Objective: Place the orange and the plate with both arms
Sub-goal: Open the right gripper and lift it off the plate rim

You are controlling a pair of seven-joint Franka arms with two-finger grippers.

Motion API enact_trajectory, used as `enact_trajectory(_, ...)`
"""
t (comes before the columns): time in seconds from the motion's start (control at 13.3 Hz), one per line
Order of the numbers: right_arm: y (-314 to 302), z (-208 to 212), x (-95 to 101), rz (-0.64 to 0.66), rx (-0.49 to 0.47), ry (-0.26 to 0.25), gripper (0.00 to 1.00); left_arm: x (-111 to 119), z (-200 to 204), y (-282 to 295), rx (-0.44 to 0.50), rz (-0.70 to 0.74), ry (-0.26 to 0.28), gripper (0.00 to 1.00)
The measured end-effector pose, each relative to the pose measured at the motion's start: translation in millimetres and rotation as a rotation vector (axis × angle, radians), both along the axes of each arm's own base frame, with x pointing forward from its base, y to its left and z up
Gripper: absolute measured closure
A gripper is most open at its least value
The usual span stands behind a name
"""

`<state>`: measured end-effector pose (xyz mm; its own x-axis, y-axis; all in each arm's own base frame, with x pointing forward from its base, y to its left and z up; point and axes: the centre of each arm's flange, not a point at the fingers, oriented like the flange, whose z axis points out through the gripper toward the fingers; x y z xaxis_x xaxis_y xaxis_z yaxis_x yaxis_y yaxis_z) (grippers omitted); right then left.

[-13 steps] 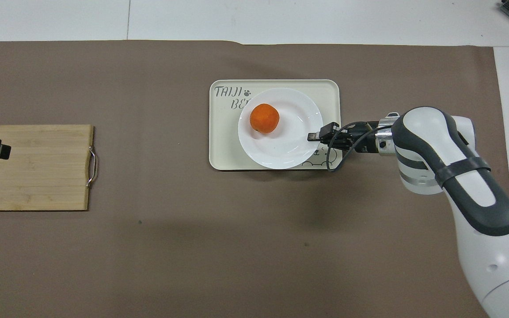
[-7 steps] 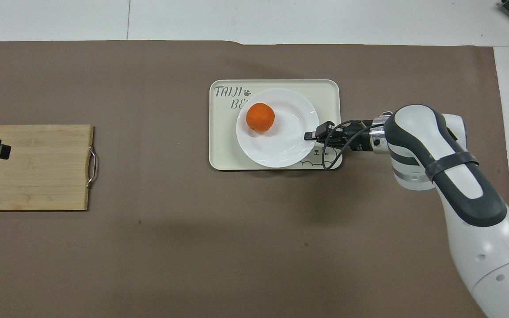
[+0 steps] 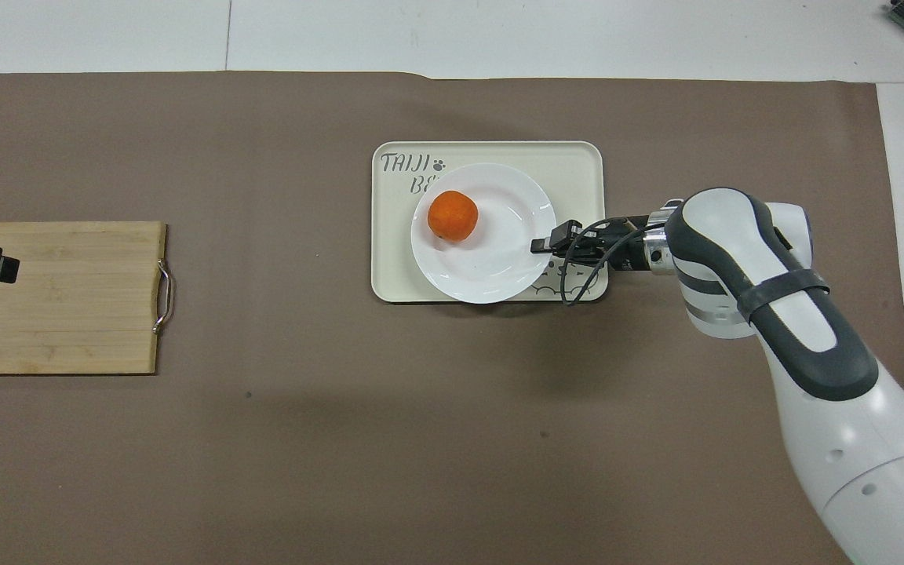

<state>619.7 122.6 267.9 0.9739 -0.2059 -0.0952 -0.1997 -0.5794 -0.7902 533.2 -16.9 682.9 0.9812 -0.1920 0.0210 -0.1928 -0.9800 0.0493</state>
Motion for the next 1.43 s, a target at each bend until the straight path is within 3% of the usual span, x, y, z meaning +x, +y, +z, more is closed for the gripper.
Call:
enact_trajectory(0.45,-3.1,-1.0,0.6,0.025,-0.027,-0.021,0.95,0.0,0.0,0.0,0.000,0.000,0.000,0.00)
enact_trajectory(0.53,-4.0,-0.7,1.0,0.030,-0.034,-0.024,0.88,0.0,0.0,0.0,0.000,0.000,0.000,0.00)
enact_trajectory(0.83,-10.2,3.9,6.1,0.047,-0.086,-0.052,0.41,0.0,0.0,0.0,0.000,0.000,0.000,0.00)
enact_trajectory(1.05,-21.7,20.8,17.4,0.094,-0.214,-0.130,0.04,0.0,0.0,0.0,0.000,0.000,0.000,0.00)
enact_trajectory(1.13,-24.4,26.8,19.2,0.120,-0.251,-0.149,0.00,0.0,0.0,0.0,0.000,0.000,0.000,0.00)
enact_trajectory(1.43,-37.1,62.8,24.5,0.221,-0.495,-0.198,0.00,0.0,0.0,0.0,0.000,0.000,0.000,0.00)
